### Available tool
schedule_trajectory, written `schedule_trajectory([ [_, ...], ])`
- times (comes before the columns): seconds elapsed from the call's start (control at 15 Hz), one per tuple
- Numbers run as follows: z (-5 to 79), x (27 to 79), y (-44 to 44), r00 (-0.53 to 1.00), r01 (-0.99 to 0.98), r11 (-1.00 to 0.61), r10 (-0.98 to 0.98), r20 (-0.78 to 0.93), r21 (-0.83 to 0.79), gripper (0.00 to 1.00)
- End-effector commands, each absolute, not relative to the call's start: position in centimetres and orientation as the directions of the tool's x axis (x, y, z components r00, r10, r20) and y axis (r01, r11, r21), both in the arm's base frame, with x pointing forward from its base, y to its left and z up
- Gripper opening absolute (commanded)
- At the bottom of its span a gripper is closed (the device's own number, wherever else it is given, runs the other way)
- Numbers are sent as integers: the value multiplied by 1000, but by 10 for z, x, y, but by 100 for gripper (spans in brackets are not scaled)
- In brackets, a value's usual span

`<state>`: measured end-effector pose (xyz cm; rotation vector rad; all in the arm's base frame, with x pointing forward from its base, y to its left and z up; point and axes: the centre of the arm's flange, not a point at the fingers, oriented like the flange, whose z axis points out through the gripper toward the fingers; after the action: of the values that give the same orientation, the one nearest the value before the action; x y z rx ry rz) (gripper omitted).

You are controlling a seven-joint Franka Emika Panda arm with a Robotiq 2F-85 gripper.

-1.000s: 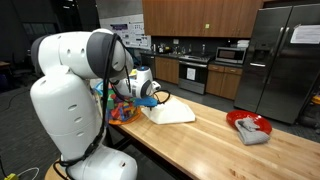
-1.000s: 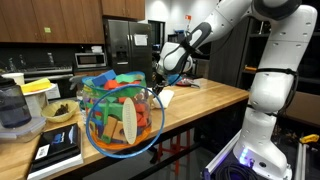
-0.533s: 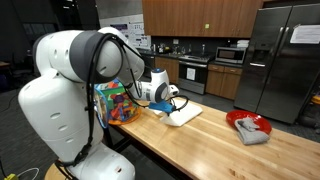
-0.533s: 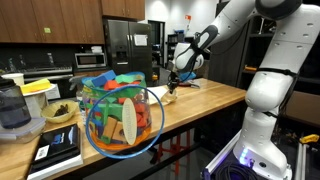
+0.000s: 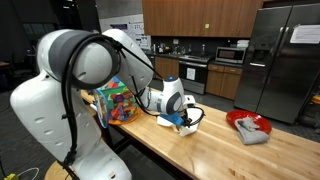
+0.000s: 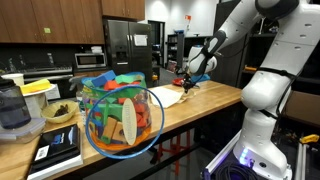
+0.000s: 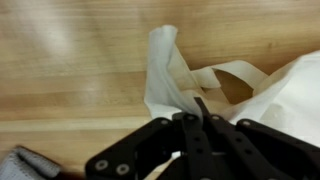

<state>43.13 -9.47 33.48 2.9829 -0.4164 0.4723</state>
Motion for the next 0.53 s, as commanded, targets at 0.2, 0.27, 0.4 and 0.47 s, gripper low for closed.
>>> schedule_trajectory([
  [0.2,336,411,-178,827,-452,-891,-401,394,42,1],
  [0.27,338,407,-193,810,-472,-881,-418,411,35,1],
  [0.4,343,396,-223,774,-510,-860,-444,452,29,1],
  [0.47,346,390,-238,758,-524,-851,-450,473,28,1],
])
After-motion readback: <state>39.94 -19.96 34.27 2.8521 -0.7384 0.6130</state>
